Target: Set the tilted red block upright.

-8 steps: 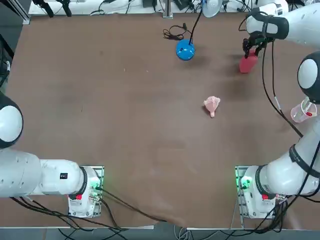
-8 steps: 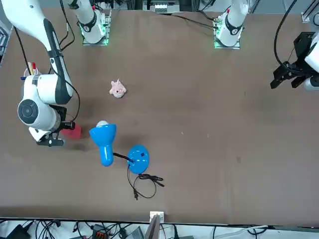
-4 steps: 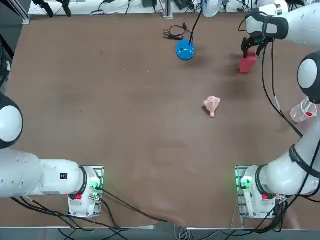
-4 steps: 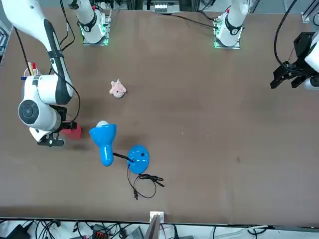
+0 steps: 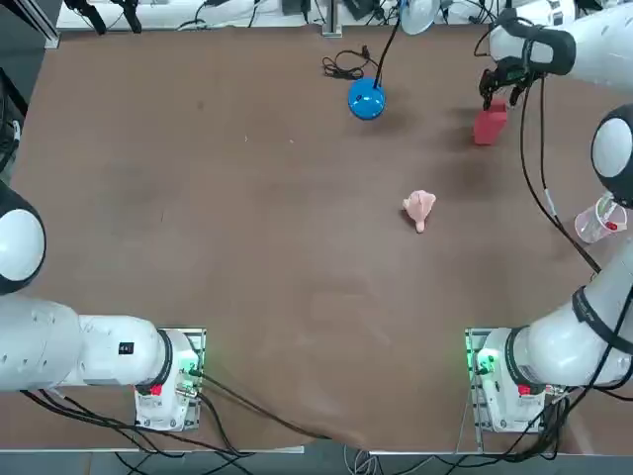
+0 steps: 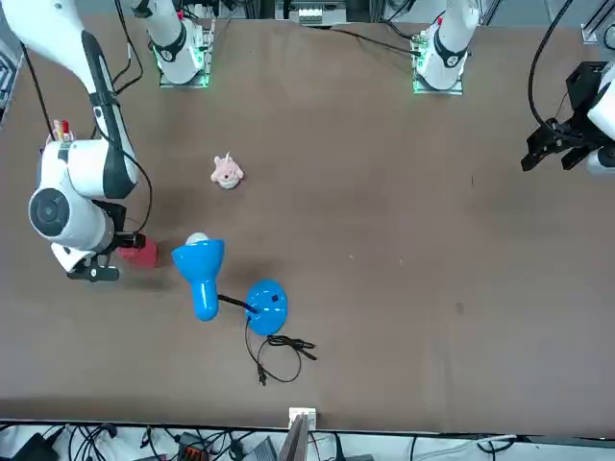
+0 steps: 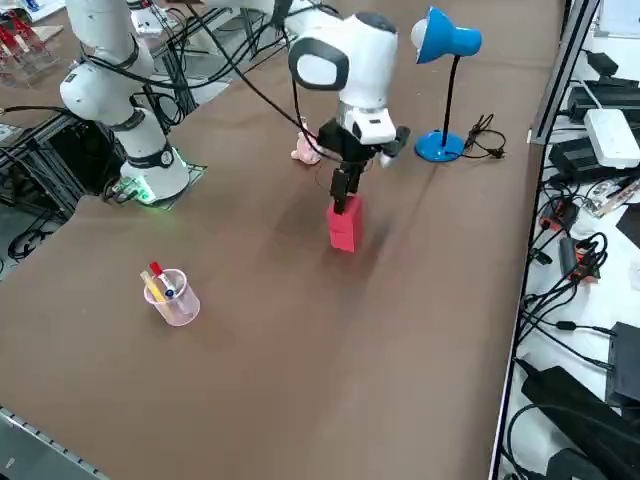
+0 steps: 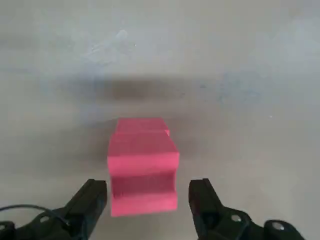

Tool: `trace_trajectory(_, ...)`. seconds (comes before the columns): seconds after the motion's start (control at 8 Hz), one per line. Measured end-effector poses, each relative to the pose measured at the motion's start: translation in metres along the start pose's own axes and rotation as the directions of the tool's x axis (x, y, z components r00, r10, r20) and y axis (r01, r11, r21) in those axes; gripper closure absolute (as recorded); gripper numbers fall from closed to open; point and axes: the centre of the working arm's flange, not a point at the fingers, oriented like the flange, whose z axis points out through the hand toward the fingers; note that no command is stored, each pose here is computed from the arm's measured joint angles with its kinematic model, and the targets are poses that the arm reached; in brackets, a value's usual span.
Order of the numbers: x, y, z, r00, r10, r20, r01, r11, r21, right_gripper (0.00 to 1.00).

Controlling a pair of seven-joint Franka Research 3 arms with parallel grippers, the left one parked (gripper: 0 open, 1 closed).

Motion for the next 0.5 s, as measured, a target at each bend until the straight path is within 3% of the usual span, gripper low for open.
trace_trajectory(0.5, -0.021, 0.014, -0.079, 0.998, -0.026, -0.058, 0.027, 1.000, 0.002, 0.00)
